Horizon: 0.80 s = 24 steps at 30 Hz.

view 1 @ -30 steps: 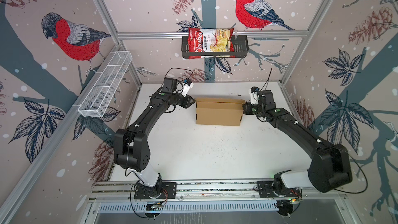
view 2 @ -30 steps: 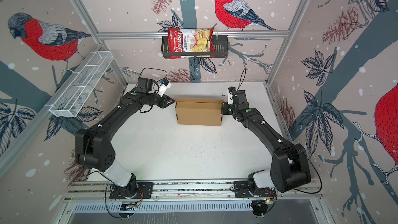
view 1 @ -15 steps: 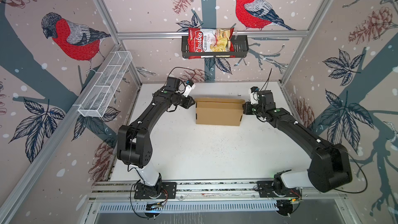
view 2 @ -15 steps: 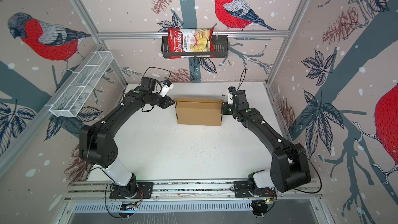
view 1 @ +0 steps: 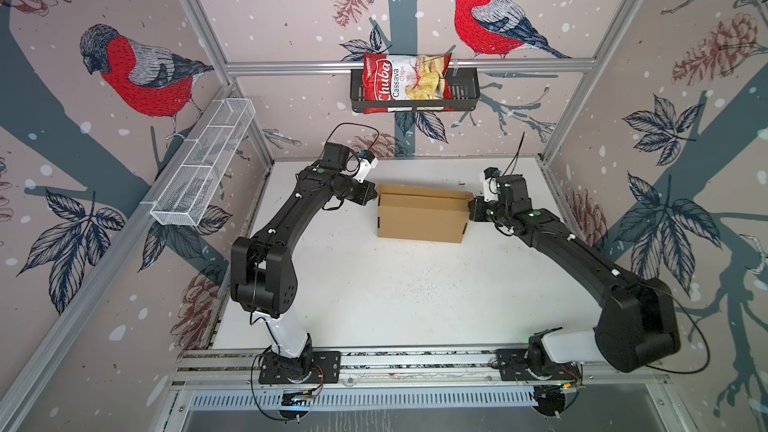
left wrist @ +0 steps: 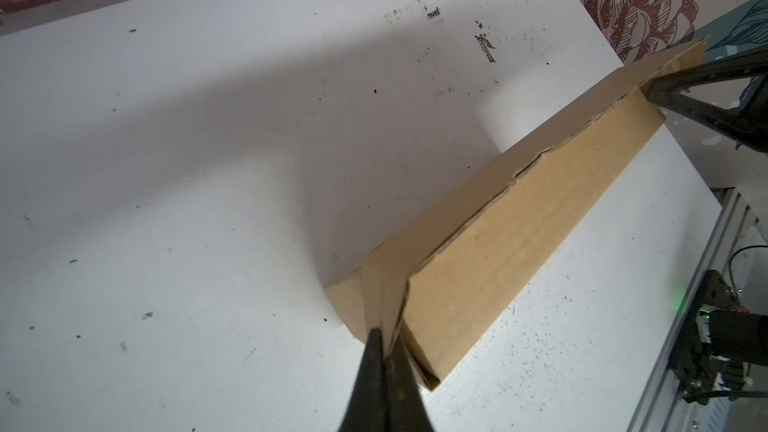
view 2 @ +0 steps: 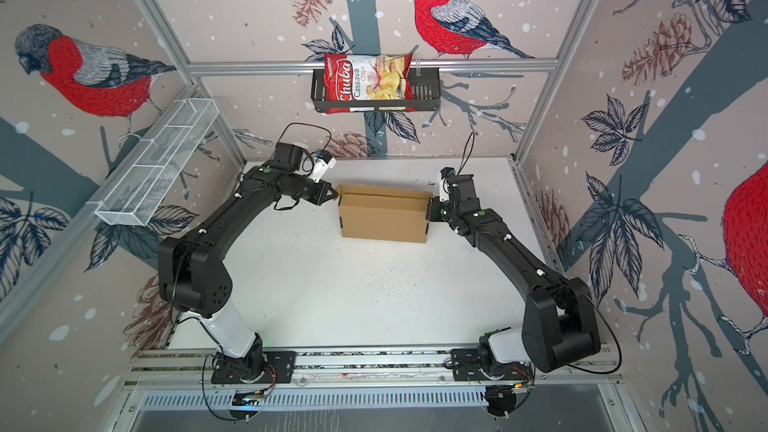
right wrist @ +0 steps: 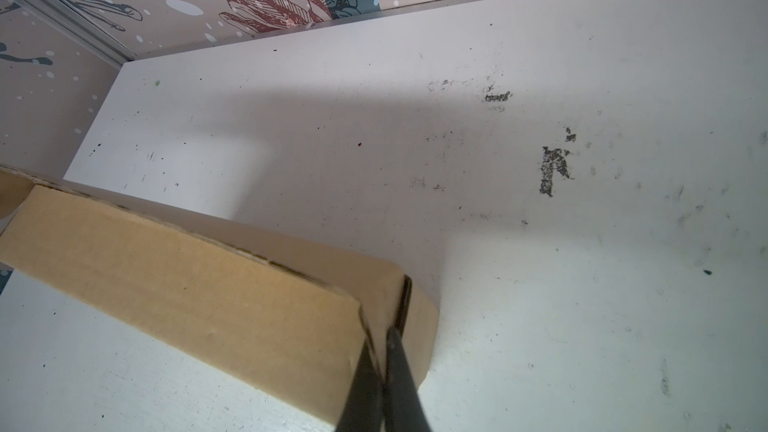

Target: Fold the paper box

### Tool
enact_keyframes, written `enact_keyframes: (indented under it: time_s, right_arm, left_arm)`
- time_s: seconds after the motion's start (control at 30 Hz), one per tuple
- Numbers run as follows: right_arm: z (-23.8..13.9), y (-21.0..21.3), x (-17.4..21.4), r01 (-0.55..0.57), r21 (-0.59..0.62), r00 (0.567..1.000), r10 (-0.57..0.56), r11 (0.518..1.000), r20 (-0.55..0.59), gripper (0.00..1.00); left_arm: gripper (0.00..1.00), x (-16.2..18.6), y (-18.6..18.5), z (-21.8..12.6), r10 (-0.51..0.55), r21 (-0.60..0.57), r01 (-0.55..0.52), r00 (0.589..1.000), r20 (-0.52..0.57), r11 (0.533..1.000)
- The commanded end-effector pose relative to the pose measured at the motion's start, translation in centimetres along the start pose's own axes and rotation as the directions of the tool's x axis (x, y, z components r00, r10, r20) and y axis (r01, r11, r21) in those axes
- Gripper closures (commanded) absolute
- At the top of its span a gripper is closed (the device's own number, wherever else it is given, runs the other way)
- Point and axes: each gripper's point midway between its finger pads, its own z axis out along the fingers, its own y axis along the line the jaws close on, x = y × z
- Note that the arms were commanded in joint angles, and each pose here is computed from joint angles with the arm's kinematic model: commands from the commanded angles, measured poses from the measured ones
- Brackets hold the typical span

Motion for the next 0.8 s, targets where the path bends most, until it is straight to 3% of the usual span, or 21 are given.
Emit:
enact_keyframes:
  time_s: [0.0, 0.77]
  right_arm:
    - [0.1, -0.4, 2.5, -0.007, 0.017, 0.995, 0.009, 1.000, -0.099, 1.00]
    - [0.6, 0.1, 3.0, -0.008, 0.012, 0.994, 0.009, 1.000, -0.109, 1.00]
  left_arm:
    - [1.00, 0.4, -1.6, -0.1, -0.052, 0.063, 0.054, 0.998, -0.030, 0.997]
    - [1.00, 0.4, -3.1, 0.4, -0.177, 0.140, 0.182, 0.983, -0.050, 0.973]
